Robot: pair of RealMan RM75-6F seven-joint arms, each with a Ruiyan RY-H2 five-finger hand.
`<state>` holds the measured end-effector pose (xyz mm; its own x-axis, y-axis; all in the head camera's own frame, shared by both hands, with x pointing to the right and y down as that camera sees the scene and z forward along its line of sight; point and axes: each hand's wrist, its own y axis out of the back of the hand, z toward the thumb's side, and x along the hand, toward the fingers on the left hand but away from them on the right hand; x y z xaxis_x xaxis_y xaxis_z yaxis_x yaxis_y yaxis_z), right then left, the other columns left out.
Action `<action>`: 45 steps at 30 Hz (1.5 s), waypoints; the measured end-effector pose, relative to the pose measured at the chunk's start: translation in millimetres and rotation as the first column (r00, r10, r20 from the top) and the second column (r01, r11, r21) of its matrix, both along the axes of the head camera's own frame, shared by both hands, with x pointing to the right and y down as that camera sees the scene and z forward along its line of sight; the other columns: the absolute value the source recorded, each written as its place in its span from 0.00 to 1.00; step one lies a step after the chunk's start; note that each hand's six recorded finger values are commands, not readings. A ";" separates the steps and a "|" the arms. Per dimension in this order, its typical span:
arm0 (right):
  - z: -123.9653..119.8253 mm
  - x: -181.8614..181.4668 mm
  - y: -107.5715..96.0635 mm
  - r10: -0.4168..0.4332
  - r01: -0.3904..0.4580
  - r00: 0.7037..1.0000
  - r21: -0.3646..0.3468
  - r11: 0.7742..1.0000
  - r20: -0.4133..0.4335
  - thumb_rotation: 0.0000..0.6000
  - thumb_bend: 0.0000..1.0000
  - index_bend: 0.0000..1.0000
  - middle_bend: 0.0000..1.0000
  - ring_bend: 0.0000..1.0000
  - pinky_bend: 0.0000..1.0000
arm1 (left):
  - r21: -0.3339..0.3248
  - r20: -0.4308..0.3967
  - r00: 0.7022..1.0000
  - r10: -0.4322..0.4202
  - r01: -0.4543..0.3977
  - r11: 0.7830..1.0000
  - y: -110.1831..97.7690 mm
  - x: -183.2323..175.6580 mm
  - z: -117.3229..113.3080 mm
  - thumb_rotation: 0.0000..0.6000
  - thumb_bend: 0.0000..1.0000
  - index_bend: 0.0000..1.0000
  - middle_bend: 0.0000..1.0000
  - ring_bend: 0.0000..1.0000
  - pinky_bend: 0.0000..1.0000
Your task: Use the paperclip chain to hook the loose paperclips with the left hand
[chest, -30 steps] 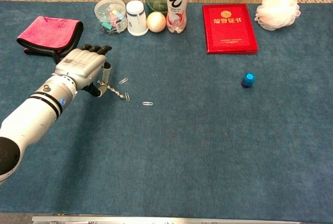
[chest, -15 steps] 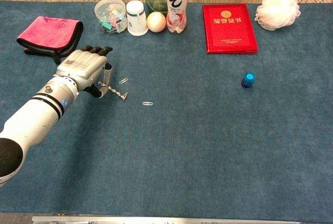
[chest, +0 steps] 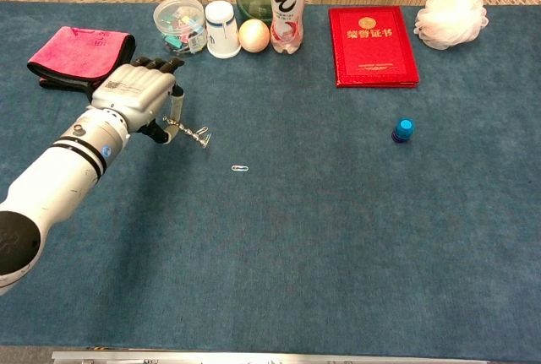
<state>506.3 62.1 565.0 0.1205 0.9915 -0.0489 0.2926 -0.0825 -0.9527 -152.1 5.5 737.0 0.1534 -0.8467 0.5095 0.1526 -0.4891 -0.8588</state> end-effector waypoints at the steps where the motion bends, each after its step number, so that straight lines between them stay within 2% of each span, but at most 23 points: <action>1: 0.0 -0.1 -0.1 0.000 0.000 1.000 0.000 1.000 0.000 1.00 0.87 0.39 0.41 0.37 0.55 | 0.002 -0.001 1.000 -0.004 0.004 1.000 -1.8 0.1 -0.7 1.00 0.42 0.57 0.00 0.00 0.00; 6: -0.3 -0.1 0.0 0.000 0.000 1.000 0.001 1.000 0.001 1.00 0.87 0.39 0.41 0.37 0.55 | 0.004 0.008 1.000 -0.018 0.018 1.000 -9.7 -1.5 1.3 1.00 0.42 0.57 0.00 0.00 0.00; 17: -0.9 2.0 -1.6 0.005 -0.005 1.000 0.001 1.000 0.006 1.00 0.87 0.39 0.41 0.37 0.55 | -0.029 0.065 0.996 -0.060 0.062 0.998 -20.5 -11.2 25.1 1.00 0.42 0.57 0.00 0.00 0.00; 22: -1.4 2.9 -1.8 0.007 -0.007 1.000 0.001 1.000 0.008 1.00 0.87 0.39 0.41 0.37 0.55 | -0.031 0.066 0.996 -0.065 0.067 0.997 -22.8 -10.2 27.6 1.00 0.42 0.57 0.00 0.00 0.00; 28: -1.1 3.0 -1.9 0.006 -0.006 1.000 0.000 1.000 0.009 1.00 0.87 0.39 0.41 0.37 0.55 | -0.016 0.051 0.997 -0.065 0.066 0.998 -20.7 -11.2 19.2 1.00 0.42 0.57 0.00 0.00 0.00; 34: 0.3 1.3 -1.7 0.001 -0.001 1.000 -0.005 1.000 0.006 1.00 0.86 0.39 0.41 0.37 0.55 | 0.017 0.022 0.997 -0.076 0.075 0.997 -15.6 -20.9 -1.7 1.00 0.42 0.57 0.00 0.00 0.00; 39: 1.8 -0.2 -1.6 -0.002 0.002 1.000 -0.008 1.000 0.000 1.00 0.87 0.39 0.41 0.37 0.55 | 0.043 0.017 0.994 -0.109 0.108 0.993 -7.2 -47.3 -17.6 1.00 0.42 0.58 0.00 0.00 0.00; 45: 4.7 -2.5 -1.4 -0.005 0.005 1.000 -0.014 1.000 -0.009 1.00 0.87 0.39 0.41 0.37 0.55 | 0.016 0.025 0.988 -0.154 0.154 0.988 12.8 -79.6 -14.8 1.00 0.42 0.58 0.00 0.00 0.00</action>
<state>503.8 60.7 569.7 0.1249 0.9901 -0.0642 0.2836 -0.0976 -0.9540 -231.7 18.3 722.1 0.0073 -0.8664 0.4993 0.0990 -0.4962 -0.8625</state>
